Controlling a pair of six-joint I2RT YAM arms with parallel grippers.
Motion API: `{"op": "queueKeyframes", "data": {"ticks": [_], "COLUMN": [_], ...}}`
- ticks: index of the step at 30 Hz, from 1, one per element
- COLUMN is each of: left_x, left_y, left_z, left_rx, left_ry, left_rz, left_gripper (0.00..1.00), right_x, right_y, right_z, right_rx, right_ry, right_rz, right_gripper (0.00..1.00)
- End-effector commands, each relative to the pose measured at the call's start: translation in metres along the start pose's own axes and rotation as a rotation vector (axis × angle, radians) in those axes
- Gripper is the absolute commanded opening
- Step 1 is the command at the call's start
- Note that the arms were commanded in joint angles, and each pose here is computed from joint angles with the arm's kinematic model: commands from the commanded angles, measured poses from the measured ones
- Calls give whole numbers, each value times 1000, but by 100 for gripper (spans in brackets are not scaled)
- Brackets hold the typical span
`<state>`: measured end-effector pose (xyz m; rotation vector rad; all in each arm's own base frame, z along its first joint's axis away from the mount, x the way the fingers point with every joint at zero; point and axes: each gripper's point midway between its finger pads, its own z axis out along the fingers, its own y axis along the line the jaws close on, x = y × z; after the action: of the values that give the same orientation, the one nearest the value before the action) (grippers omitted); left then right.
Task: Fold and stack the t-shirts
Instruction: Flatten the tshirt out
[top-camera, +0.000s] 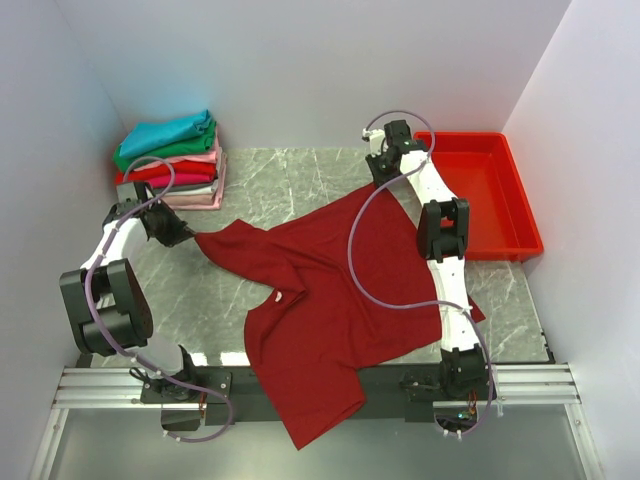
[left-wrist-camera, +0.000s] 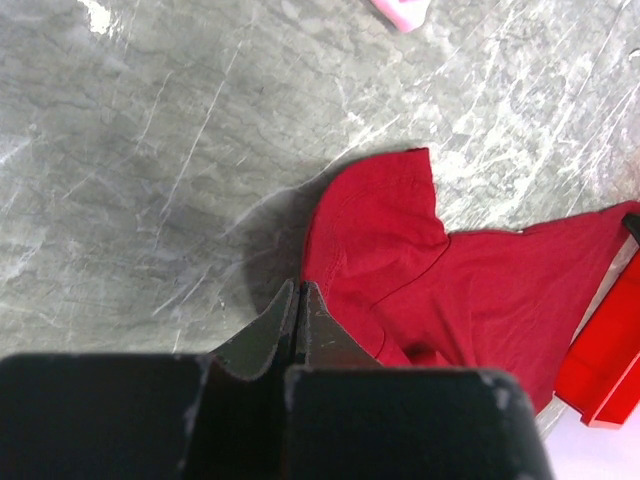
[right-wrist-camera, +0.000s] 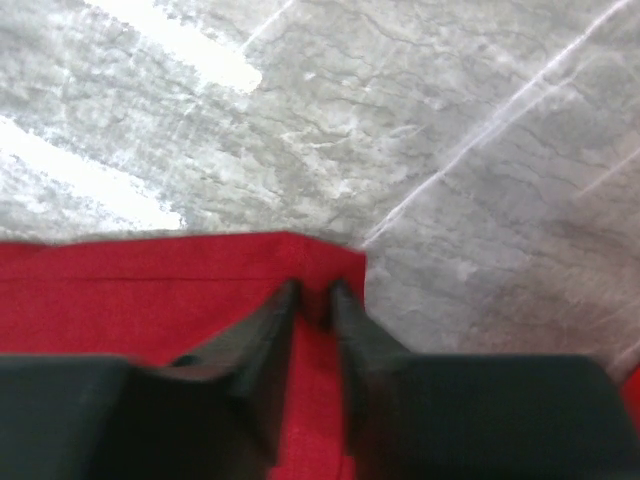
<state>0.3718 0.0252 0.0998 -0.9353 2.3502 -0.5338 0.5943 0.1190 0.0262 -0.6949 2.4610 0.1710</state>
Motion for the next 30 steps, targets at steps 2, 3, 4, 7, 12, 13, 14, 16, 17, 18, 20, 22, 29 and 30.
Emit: {"op": "queueKeyframes", "data": {"ticks": [2,3,4,7,12,13,14,16,17,18,20,22,29,30], "left_x": [1,3,2,1,-11,-17,-21,-28,-36,-39,-49,-56,-81,-84], "left_y": [-8,-8,-9,-12,-22,-25,-29,-38,-42,-49,-58,-68,-113,-116], "left_z": [-12,-12,-14,-21,-48,-59,-66,-86,-96,-111,-133,-158,-278,-293], "left_rx": [37,39,42,54,61,58,62,81,81,95,105,126,250,256], "left_ry": [-15,-11,-17,-33,-124,-168,-193,-254,-297,-338,-404,-477,-805,-850], "left_rz": [35,35,36,50,100,111,116,125,127,137,142,152,171,164], "left_gripper": [0,0,0,0,0,0,0,0,0,0,0,0,0,0], "right_x": [-1,-2,2,-4,-54,-56,-73,-79,-95,-102,-110,-112,-133,-139], "right_y": [-2,-2,-1,-2,13,21,26,37,47,53,71,80,112,114], "right_z": [1,0,1,-8,-73,-81,-112,-134,-169,-183,-226,-252,-424,-456], "right_rx": [-14,-16,-24,-15,-51,-68,-63,-69,-61,-55,-41,-7,146,172], "right_ry": [-7,-10,-4,-31,-189,-196,-251,-290,-351,-382,-438,-469,-703,-763], "right_rz": [-3,-7,-4,-12,-32,-35,-51,-64,-90,-102,-144,-169,-302,-313], "right_gripper": [17,10,7,0,0,0,0,0,0,0,0,0,0,0]}}
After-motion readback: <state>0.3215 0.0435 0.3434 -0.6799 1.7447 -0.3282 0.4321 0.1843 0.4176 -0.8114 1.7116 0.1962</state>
